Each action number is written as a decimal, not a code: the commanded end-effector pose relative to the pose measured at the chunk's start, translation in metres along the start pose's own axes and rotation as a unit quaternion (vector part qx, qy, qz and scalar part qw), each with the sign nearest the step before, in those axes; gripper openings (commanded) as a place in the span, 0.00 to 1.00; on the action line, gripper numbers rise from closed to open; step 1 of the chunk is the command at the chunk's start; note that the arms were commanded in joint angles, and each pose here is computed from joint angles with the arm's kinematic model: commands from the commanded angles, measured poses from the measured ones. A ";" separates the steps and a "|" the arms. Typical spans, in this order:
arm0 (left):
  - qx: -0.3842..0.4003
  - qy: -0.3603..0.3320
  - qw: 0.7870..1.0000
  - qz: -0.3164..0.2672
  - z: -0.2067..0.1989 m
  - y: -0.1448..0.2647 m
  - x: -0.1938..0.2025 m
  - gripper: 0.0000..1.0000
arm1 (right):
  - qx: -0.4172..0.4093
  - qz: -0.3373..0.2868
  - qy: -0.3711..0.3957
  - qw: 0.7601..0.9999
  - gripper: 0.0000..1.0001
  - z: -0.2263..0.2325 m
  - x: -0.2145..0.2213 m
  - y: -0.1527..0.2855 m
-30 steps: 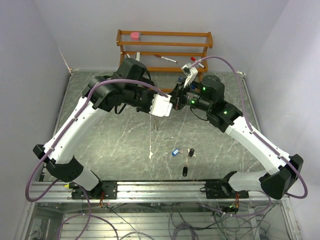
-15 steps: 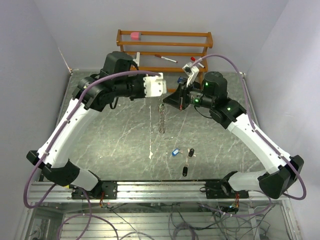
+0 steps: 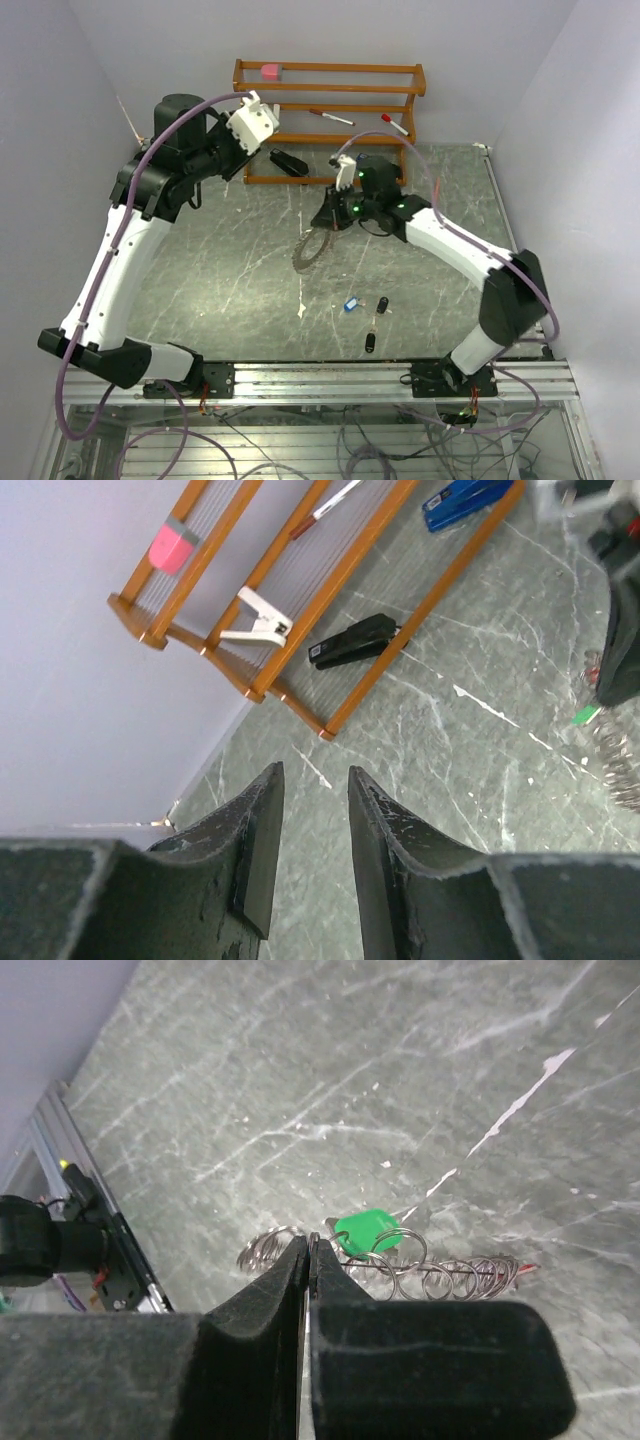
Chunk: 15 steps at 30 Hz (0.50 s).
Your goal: Put the keys on the keyring
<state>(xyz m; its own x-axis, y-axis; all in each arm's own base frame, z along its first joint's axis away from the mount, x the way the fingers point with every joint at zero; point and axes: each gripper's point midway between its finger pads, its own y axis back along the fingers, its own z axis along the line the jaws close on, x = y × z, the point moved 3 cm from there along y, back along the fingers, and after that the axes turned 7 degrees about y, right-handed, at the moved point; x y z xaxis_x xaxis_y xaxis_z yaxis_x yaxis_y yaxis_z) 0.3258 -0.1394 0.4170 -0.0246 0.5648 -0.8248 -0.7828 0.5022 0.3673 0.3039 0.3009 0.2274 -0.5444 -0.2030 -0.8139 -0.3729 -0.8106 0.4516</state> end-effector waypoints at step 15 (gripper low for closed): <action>-0.068 0.060 0.996 -0.023 0.029 0.028 0.004 0.43 | -0.099 -0.017 0.035 0.994 0.00 0.007 -0.008 -0.153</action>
<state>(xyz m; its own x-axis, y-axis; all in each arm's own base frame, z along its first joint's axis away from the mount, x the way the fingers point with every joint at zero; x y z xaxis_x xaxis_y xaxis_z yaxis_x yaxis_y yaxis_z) 0.3230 -0.1102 0.4276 -0.0714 0.4872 -0.8704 -0.8394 0.4420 0.3163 0.3361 0.3974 0.1352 -0.5711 -0.2710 -0.7749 -0.2181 -0.8599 0.4615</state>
